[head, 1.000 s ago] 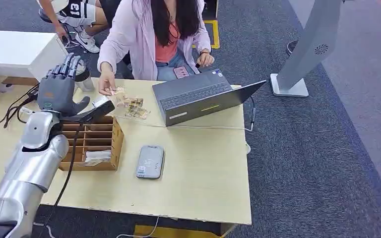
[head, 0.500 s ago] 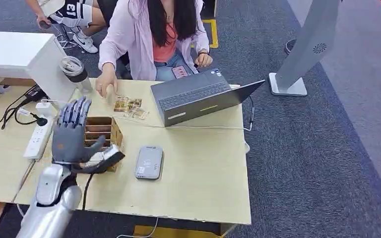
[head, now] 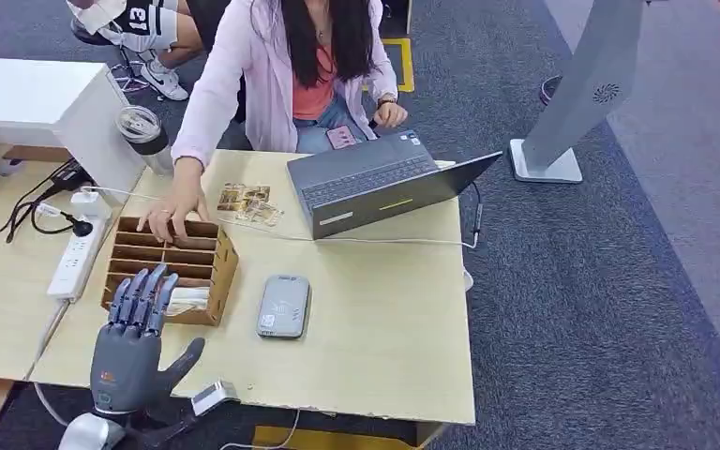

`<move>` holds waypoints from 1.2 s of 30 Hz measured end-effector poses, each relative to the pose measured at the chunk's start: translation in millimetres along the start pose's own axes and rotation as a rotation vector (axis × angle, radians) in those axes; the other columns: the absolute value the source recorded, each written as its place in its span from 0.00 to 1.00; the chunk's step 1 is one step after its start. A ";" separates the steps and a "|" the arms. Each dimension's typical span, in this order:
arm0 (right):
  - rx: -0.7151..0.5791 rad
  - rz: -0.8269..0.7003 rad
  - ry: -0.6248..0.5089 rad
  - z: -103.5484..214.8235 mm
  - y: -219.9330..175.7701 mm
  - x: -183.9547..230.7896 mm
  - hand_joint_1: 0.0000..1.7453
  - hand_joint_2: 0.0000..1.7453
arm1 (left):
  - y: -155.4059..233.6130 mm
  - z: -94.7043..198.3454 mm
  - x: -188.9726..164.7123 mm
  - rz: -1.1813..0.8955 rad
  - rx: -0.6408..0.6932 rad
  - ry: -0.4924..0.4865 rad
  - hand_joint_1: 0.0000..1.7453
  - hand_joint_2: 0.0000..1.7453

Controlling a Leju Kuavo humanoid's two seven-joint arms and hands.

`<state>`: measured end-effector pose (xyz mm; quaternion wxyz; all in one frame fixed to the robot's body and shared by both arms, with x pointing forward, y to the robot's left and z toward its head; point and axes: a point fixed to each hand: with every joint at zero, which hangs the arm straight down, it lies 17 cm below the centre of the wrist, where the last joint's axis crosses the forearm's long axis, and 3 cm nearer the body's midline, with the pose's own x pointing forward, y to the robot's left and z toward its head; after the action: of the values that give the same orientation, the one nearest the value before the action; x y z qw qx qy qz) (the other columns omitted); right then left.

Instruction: Pass the card to the sensor for recognition and then transmit it.

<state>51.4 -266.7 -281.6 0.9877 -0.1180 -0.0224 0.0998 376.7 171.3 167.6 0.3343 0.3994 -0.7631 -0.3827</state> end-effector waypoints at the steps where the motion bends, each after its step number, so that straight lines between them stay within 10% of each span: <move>1: 0.000 -0.001 -0.001 0.0 0.0 0.3 0.00 1.00 | -1.4 2.6 1.1 -0.001 -0.007 0.000 0.00 1.00; 11: 0.000 -0.005 0.002 -0.1 -0.5 -0.1 0.00 1.00 | -48.7 43.2 -52.1 -0.096 -0.262 0.201 0.00 1.00; 36: 0.023 0.053 -0.006 0.7 3.9 0.2 0.00 1.00 | -60.0 23.1 -125.5 -0.171 -0.281 0.312 0.00 1.00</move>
<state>50.8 -262.9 -281.9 0.9860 -0.1071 -0.0212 0.1263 436.5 264.0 79.7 0.4671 0.4667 -0.6045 -0.4457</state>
